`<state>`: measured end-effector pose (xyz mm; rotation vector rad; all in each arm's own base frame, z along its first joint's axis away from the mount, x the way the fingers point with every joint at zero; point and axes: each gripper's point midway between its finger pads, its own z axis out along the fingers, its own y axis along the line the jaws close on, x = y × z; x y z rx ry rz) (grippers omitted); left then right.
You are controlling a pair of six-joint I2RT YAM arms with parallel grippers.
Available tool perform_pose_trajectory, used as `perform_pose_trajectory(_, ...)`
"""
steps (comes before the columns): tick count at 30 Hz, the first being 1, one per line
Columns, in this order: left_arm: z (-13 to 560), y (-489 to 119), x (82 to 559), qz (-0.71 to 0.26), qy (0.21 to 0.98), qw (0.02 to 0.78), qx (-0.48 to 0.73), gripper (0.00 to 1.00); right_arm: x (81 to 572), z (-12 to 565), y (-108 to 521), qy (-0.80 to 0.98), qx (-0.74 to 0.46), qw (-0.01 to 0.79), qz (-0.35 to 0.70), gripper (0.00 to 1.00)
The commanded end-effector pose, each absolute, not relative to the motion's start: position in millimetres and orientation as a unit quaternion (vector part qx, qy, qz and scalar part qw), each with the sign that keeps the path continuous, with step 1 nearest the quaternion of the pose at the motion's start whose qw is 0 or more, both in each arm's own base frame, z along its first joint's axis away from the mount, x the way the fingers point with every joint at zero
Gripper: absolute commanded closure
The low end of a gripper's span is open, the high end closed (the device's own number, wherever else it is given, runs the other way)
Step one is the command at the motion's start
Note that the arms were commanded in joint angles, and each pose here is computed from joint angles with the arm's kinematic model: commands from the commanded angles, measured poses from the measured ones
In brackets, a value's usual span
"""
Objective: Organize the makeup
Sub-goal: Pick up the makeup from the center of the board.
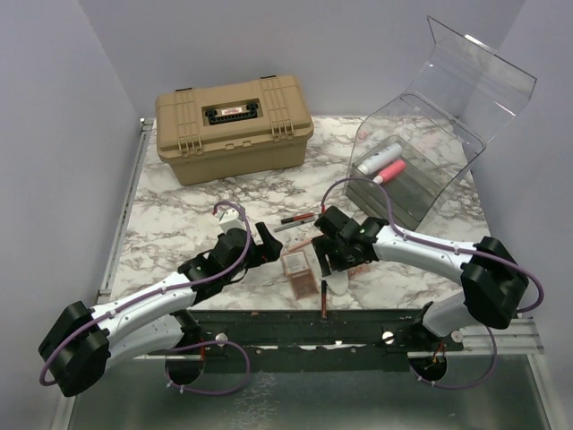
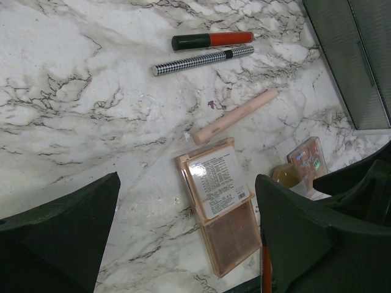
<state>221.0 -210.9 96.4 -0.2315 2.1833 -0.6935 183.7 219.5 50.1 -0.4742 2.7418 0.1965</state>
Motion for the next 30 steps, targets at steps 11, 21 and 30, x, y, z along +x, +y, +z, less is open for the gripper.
perform_pose_trajectory(11, 101.0, -208.9, 225.3, -0.277, 0.86, 0.417, -0.101, 0.06, 175.4, 26.3, 211.8, 0.975, -0.158, 0.152, 0.032, 0.28)
perform_pose_trajectory(21, 99.7, -208.1, 224.3, -0.277, 0.86, 0.416, -0.104, 0.06, 176.8, 19.7, 210.3, 0.976, -0.154, 0.152, 0.018, 0.28)
perform_pose_trajectory(30, 99.2, -208.2, 224.1, -0.277, 0.861, 0.415, -0.103, 0.06, 185.1, 16.8, 217.9, 0.977, -0.14, 0.163, 0.014, 0.28)
